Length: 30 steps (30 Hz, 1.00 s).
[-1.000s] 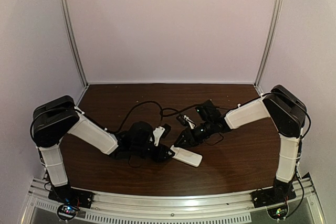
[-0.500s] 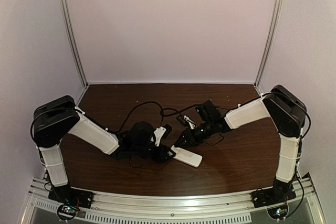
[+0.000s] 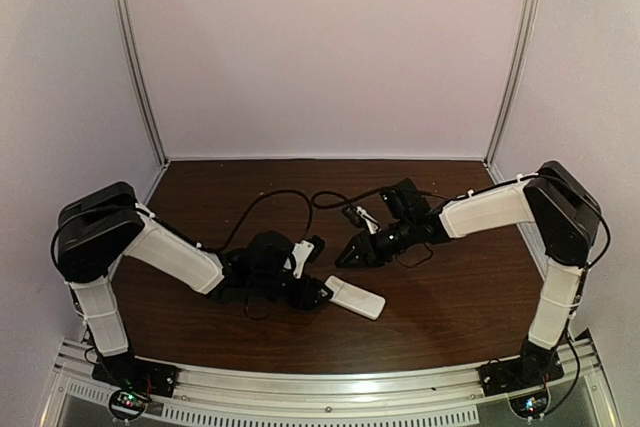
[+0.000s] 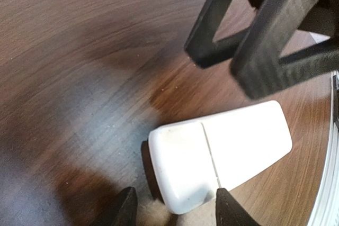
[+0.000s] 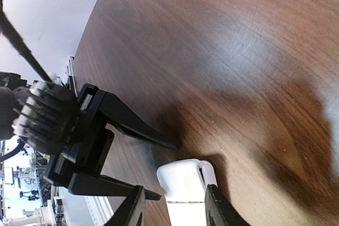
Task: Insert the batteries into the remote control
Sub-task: Adjust the battery cover on the remote control without the battery cover, then load the battery cover onto the remote control without the battery cover.
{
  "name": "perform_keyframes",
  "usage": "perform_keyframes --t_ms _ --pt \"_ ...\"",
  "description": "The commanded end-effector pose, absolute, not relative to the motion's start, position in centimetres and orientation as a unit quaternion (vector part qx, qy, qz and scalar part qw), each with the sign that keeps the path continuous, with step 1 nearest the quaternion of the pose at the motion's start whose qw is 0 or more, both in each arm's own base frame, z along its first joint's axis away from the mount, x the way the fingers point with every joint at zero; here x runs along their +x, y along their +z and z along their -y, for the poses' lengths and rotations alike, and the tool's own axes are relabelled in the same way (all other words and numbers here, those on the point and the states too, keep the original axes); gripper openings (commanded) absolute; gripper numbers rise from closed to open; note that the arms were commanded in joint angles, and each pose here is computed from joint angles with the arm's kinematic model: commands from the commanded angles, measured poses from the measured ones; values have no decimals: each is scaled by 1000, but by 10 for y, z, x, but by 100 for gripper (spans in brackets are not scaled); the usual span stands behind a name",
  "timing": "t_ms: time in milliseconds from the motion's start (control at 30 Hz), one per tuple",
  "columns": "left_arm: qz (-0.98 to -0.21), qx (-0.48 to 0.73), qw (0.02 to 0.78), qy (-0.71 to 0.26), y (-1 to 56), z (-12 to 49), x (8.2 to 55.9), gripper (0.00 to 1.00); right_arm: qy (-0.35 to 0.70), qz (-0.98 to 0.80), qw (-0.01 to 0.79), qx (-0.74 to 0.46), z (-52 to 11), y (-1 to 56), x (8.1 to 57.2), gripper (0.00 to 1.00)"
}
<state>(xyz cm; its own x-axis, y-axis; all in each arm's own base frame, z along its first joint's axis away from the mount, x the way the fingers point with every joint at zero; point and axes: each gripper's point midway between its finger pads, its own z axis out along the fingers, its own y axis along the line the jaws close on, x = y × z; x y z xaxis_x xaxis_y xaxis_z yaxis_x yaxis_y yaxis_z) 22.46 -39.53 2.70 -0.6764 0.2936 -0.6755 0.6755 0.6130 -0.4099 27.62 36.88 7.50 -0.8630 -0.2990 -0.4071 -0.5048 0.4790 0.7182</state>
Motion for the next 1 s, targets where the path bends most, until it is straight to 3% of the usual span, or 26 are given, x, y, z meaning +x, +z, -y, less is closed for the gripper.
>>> perform_keyframes --t_ms 0,567,967 --pt "-851 279 297 -331 40 395 233 51 436 -857 149 -229 -353 94 281 39" --pt "-850 278 296 -337 52 403 246 42 365 -905 139 -172 -281 73 235 42" --pt "-854 281 289 -328 44 408 250 40 403 -900 109 -124 -270 60 206 46"
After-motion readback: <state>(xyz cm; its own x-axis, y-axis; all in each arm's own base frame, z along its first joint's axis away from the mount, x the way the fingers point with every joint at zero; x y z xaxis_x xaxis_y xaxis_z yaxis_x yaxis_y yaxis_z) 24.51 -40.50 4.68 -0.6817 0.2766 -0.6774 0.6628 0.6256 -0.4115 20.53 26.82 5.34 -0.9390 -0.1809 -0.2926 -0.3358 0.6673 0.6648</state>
